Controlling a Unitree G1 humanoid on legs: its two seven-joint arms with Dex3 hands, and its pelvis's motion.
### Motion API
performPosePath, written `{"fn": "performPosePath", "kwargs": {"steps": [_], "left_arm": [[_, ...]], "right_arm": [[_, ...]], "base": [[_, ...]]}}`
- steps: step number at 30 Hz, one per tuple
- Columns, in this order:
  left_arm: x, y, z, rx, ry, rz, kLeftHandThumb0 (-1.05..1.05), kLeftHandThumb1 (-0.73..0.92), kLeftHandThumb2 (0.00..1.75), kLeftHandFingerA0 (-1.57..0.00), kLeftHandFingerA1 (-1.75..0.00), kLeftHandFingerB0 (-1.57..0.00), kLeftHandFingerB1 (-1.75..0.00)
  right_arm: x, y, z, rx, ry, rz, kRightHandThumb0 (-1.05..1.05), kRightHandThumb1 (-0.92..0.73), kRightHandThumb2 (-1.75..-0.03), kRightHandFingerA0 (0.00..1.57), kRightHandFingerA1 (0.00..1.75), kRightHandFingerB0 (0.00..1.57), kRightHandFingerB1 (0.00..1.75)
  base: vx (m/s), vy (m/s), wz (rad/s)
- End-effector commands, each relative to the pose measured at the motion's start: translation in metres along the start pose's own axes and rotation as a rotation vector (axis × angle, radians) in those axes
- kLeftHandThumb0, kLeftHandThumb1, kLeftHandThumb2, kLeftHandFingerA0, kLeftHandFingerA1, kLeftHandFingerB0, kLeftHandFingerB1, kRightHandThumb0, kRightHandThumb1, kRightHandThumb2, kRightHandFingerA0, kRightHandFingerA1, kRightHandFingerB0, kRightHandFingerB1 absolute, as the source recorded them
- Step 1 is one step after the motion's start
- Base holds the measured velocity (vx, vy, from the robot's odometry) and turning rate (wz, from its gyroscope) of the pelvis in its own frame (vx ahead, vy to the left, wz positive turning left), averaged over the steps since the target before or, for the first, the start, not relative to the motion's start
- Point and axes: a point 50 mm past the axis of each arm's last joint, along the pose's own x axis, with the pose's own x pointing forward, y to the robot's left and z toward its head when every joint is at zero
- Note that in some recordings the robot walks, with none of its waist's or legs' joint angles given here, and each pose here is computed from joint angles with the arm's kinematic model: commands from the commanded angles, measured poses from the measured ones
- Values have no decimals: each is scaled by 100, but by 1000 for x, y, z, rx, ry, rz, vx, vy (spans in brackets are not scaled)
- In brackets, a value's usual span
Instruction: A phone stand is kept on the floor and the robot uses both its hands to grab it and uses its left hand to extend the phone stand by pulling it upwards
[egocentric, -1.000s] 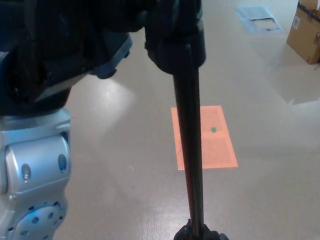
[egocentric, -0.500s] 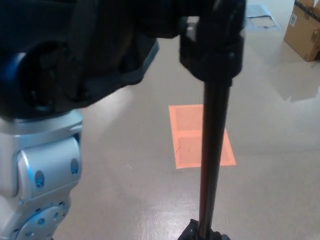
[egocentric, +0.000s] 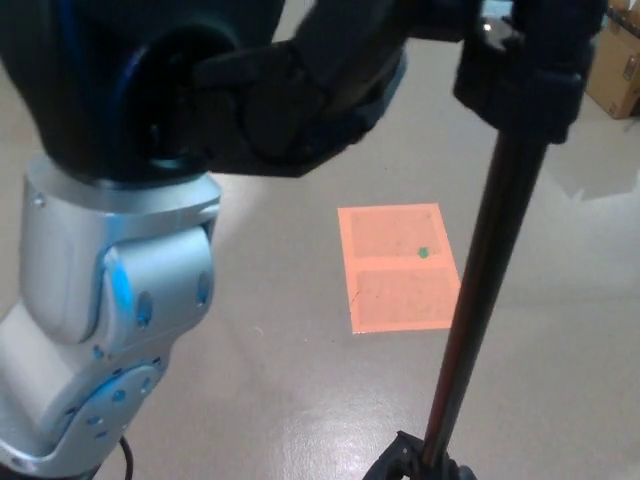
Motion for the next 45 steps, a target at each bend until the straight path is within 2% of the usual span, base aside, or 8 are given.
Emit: {"fn": "performPosePath", "kwargs": {"steps": [1, 8, 9, 10, 21, 29, 41, 45], "left_arm": [[-25, 0, -65, 213, 433, -83, -18, 48, 70, -103, -175, -80, -175], [-30, 4, -73, 185, 488, -55, -14, 47, 72, -102, -175, -79, -175], [-33, 6, -76, 180, 504, -47, -19, 37, 86, -131, -145, -109, -135], [-34, 7, -77, 181, 509, -46, -13, 48, 71, -100, -175, -78, -175], [-61, 26, -102, 199, 626, 3, -15, 49, 69, -94, -175, -71, -175], [-115, 30, -122, 115, 795, 111, -21, 52, 63, -94, -175, -71, -175], [-161, 28, -133, 131, 881, 112, -26, 50, 65, -94, -175, -71, -175], [-187, 27, -134, 95, 927, 142, -24, 51, 64, -95, -175, -76, -175]], "right_arm": [[-3, 26, 13, 141, 64, -22, -28, -85, -79, 121, 175, 97, 175], [-3, 26, 13, 139, 84, -34, -28, -84, -79, 121, 175, 99, 175], [-3, 26, 12, 149, 82, -33, -26, -84, -79, 121, 175, 99, 175], [-3, 26, 12, 151, 83, -34, -27, -84, -79, 121, 175, 99, 175], [-2, 27, 14, 175, 103, -52, -28, -83, -79, 121, 175, 99, 175], [-1, 24, 14, 161, 98, -57, -28, -84, -78, 119, 175, 98, 175], [-2, 23, 14, 160, 89, -62, -26, -84, -78, 117, 175, 98, 175], [-1, 21, 13, 146, 95, -60, -26, -84, -79, 119, 175, 100, 175]], "base": [[0, 0, 0], [0, 0, 0], [0, 0, 0], [0, 0, 0], [0, 0, 0], [0, 0, 0], [0, 0, 0], [0, 0, 0]]}}
